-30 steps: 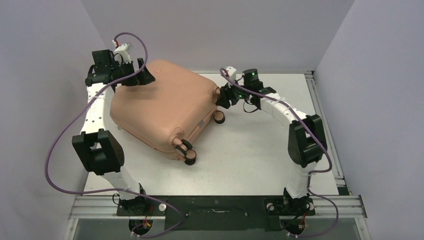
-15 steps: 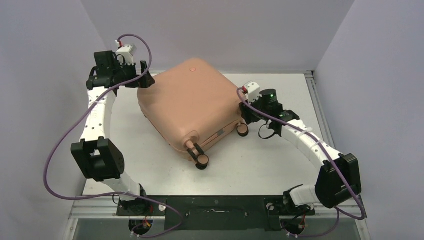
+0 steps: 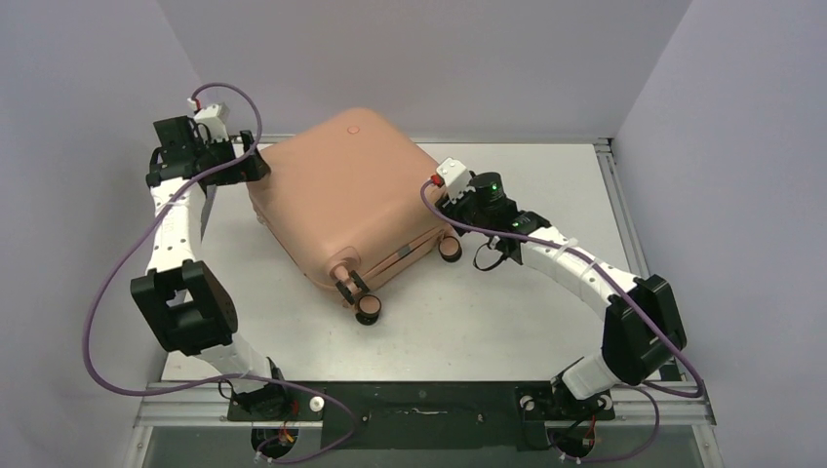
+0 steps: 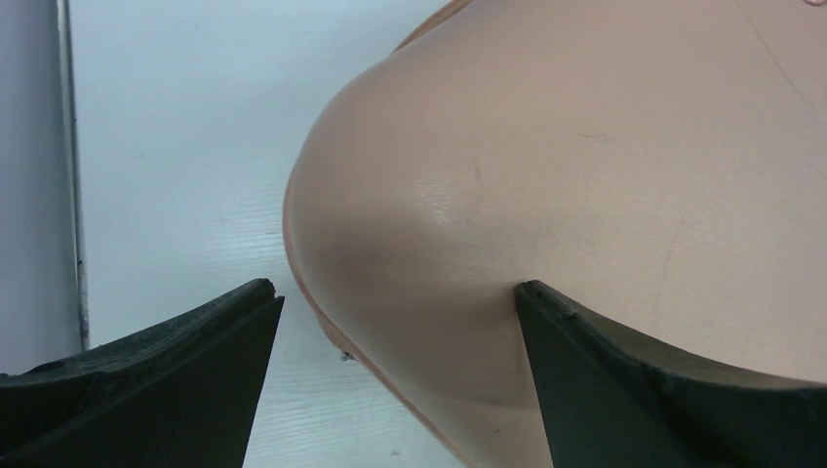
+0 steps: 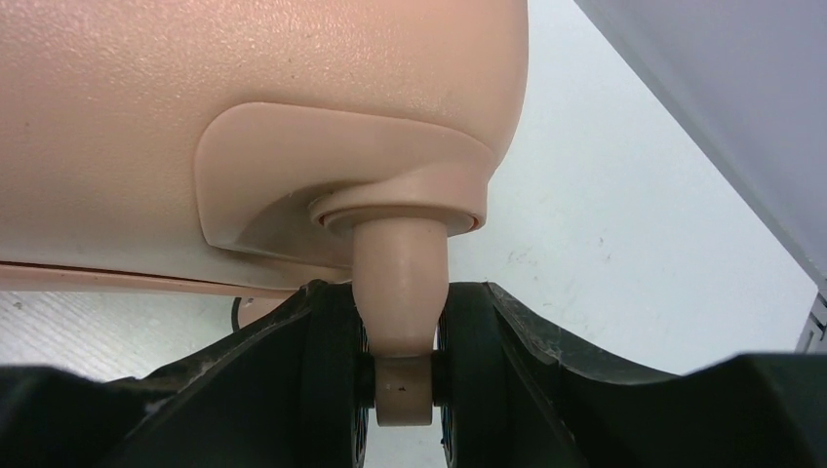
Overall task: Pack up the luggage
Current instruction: Zip the luggage at the center of the board.
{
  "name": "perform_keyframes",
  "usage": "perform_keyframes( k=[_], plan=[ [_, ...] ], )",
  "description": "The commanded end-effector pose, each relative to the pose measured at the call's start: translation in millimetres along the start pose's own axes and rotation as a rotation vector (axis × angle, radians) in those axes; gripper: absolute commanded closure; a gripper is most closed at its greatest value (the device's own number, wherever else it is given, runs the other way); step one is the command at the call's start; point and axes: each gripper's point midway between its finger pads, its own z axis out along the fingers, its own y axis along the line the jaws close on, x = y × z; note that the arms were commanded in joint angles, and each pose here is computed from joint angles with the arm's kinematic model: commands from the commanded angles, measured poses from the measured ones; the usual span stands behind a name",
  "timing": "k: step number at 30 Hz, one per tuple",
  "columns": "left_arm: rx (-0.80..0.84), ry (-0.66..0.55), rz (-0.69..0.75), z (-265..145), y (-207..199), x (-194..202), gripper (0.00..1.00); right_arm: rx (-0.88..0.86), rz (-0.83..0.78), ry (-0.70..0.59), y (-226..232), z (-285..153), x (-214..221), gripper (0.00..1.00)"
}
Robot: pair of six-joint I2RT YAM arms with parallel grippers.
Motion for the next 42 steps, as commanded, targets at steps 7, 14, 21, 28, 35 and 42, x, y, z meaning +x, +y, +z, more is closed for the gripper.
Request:
perform_keyframes(
  k=[7,14,21,28,35,42],
  plan=[
    [-0.195,-0.01,-0.02,-24.1,43.7,15.0,0.06,0.048,0.002,-0.229,-33.2,4.7,-88.2,0.59],
    [-0.303,-0.073,-0.041,-67.5,68.8,10.7,0.26,-0.218,0.162,-0.427,-51.1,-69.6,-129.0,0.44],
    [-0.343,-0.014,-0.049,-59.7,87.2,34.1,0.61,-0.087,0.238,-0.602,-124.8,-135.8,-164.4,0.38],
    [-0.336,0.138,-0.056,28.8,94.2,47.3,0.8,0.044,0.382,-0.448,-174.2,-52.2,-111.5,0.34],
    [-0.324,0.216,0.012,96.6,69.0,40.8,0.82,-0.046,0.39,-0.371,-160.0,-7.3,-72.9,0.38],
    [-0.223,0.277,0.085,162.2,22.2,31.3,0.82,-0.228,0.443,-0.282,-141.7,42.4,-22.4,0.38]
  ],
)
